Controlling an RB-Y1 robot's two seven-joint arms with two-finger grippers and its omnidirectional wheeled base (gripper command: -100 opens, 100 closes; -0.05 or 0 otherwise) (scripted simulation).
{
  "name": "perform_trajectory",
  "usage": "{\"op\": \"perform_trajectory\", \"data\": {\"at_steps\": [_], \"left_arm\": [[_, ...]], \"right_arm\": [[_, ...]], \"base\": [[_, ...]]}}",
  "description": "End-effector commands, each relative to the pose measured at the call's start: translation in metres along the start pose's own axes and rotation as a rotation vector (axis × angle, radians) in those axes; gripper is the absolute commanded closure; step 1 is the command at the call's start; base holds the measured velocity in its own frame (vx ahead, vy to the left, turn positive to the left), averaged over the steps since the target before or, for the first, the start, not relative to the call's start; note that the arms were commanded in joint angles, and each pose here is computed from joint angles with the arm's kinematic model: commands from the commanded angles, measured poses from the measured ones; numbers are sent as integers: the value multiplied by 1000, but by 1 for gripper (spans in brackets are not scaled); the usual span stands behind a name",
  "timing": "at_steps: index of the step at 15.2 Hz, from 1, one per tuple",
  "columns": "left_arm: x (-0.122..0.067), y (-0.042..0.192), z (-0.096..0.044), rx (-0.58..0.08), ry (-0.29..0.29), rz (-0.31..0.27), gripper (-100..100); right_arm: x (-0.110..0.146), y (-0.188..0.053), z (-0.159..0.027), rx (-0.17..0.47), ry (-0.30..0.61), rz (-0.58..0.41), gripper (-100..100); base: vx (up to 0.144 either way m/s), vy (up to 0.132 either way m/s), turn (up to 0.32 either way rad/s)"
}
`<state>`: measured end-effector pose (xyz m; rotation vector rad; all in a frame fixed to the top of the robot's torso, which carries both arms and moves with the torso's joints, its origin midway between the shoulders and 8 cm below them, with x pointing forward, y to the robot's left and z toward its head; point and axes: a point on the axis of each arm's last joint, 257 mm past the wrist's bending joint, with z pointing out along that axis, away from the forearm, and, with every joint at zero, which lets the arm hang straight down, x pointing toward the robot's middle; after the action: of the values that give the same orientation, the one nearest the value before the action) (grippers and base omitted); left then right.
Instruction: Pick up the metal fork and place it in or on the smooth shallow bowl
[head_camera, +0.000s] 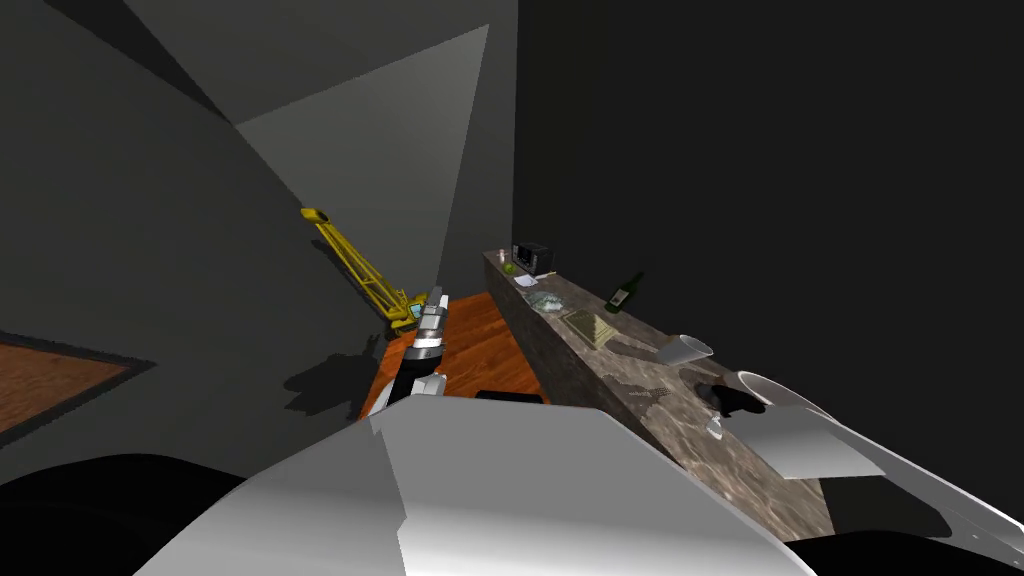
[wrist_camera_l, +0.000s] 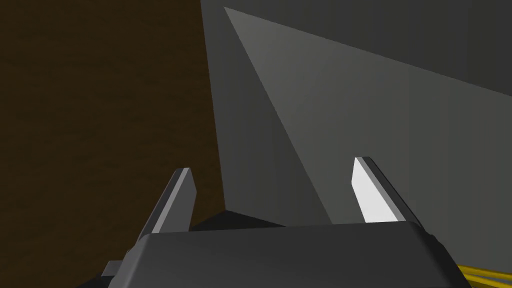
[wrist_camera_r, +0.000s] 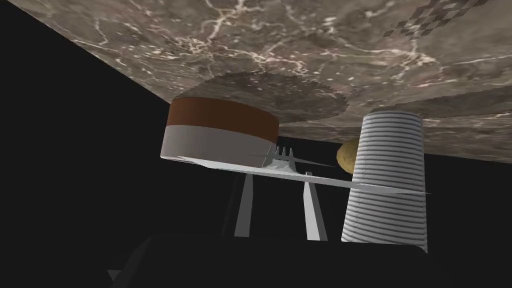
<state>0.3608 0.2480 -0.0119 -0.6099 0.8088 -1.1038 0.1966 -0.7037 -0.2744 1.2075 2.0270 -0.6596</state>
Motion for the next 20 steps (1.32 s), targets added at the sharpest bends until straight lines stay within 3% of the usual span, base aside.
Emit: {"op": "perform_trajectory", "data": {"at_steps": [1, 7, 8, 13, 18, 20], "left_arm": [[0, 0, 0, 0, 0, 0, 0], [0, 0, 0, 0, 0, 0, 0], [0, 0, 0, 0, 0, 0, 0], [0, 0, 0, 0, 0, 0, 0], [0, 0, 0, -1, 0, 0, 0], [0, 0, 0, -1, 0, 0, 0]], "right_arm": [[-13, -7, 3, 19, -11, -1, 100], [-37, -50, 15, 125, -3, 37, 100], [-37, -50, 15, 125, -3, 37, 100], [-45, -101, 23, 255, 39, 110, 100], [-46, -122, 25, 312, 60, 147, 100], [-46, -142, 25, 364, 81, 183, 100]], "base": [[-229, -86, 271], [-189, -115, 277], [-72, -101, 155], [-56, -121, 230], [-25, -98, 143], [-11, -76, 156]]}}
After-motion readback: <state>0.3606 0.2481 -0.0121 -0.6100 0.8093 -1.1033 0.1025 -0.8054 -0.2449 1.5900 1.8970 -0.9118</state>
